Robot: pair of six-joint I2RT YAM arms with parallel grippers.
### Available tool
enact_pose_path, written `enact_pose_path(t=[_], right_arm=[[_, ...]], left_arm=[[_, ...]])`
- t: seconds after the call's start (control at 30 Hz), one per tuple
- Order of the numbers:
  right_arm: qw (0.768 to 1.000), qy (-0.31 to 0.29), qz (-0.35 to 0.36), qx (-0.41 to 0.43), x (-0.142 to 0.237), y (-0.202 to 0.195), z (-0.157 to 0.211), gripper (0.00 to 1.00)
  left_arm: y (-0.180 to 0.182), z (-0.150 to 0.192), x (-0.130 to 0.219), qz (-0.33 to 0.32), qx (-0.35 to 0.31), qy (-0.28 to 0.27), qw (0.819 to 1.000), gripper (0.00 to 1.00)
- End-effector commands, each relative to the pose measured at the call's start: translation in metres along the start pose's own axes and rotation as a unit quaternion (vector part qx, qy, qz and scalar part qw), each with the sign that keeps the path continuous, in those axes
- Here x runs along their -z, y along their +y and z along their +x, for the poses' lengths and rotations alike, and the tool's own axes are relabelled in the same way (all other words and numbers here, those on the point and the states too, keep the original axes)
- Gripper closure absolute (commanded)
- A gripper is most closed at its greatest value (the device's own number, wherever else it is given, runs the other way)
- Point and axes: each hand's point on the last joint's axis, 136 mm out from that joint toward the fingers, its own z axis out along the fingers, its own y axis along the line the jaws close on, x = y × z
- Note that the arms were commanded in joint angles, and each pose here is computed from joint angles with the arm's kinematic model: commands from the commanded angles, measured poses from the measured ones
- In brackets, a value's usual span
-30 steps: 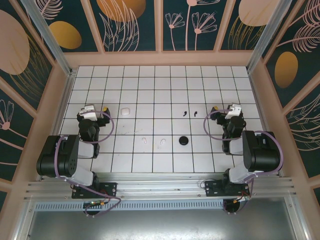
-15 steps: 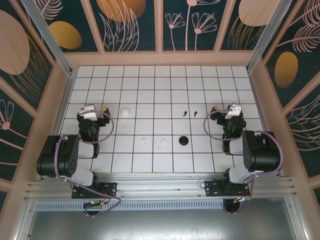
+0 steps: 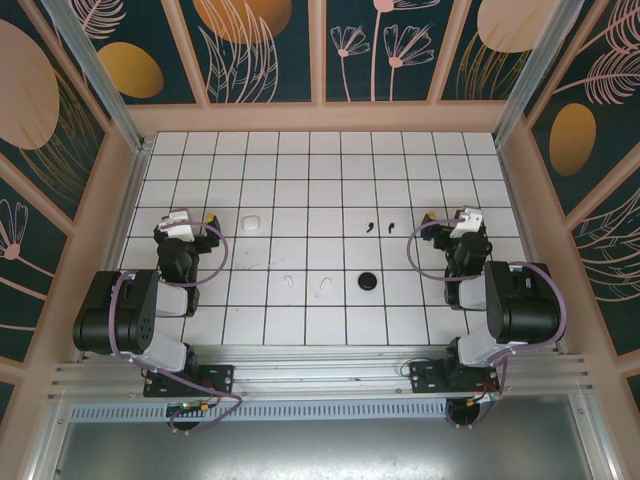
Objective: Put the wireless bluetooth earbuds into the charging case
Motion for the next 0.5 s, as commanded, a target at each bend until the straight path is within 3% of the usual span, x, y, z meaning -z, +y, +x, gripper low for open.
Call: enact_pose_path(t=[0.0, 0.47], right_arm=[[1.000, -0.018, -0.016, 0.008, 0.0005, 0.0064, -0.0074, 0.01], [1.000, -0.019, -0.016, 0.008, 0.0008, 0.0065, -0.0082, 0.01]], left_arm=[[-0.0006, -0.0144, -0.0008, 0.000, 0.002, -0.025, 1.000, 0.01], [-0.0008, -0.0141, -0.0012, 0.000, 0.002, -0.024, 1.000, 0.01]])
